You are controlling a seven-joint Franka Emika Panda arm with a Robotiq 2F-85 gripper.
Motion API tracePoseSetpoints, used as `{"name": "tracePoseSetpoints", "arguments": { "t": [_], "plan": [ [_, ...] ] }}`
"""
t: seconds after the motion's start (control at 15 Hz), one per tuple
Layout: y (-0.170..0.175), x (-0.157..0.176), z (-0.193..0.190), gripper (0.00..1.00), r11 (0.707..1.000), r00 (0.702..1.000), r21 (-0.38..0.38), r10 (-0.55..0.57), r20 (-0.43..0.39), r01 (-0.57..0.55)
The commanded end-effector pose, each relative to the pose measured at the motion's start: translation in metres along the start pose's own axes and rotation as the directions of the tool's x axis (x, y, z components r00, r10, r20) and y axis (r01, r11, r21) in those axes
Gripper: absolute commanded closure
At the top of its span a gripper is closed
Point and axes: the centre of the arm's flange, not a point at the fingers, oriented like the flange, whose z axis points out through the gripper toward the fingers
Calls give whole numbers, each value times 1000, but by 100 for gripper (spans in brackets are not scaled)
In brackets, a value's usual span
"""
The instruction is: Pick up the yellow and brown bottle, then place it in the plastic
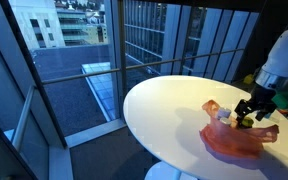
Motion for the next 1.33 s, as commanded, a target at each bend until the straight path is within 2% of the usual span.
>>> {"name": "tracePoseSetpoints", "arguments": {
  "t": [0.0, 0.47, 0.87, 1.07, 1.13, 1.27],
  "plan": [
    [12, -3, -33, 0, 1000, 1000, -2, 4, -15, -4],
    [46, 7, -77, 0, 999, 999, -9, 45, 6, -45],
    [85, 10, -109, 0, 997, 994, -48, 60, 89, -56],
    [98, 14, -117, 0, 996, 992, -57, 68, 110, -62],
    [88, 9, -104, 0, 995, 991, -46, 87, 101, -83],
    [90, 9, -105, 0, 995, 991, -47, 89, 103, -84]
  ]
}}
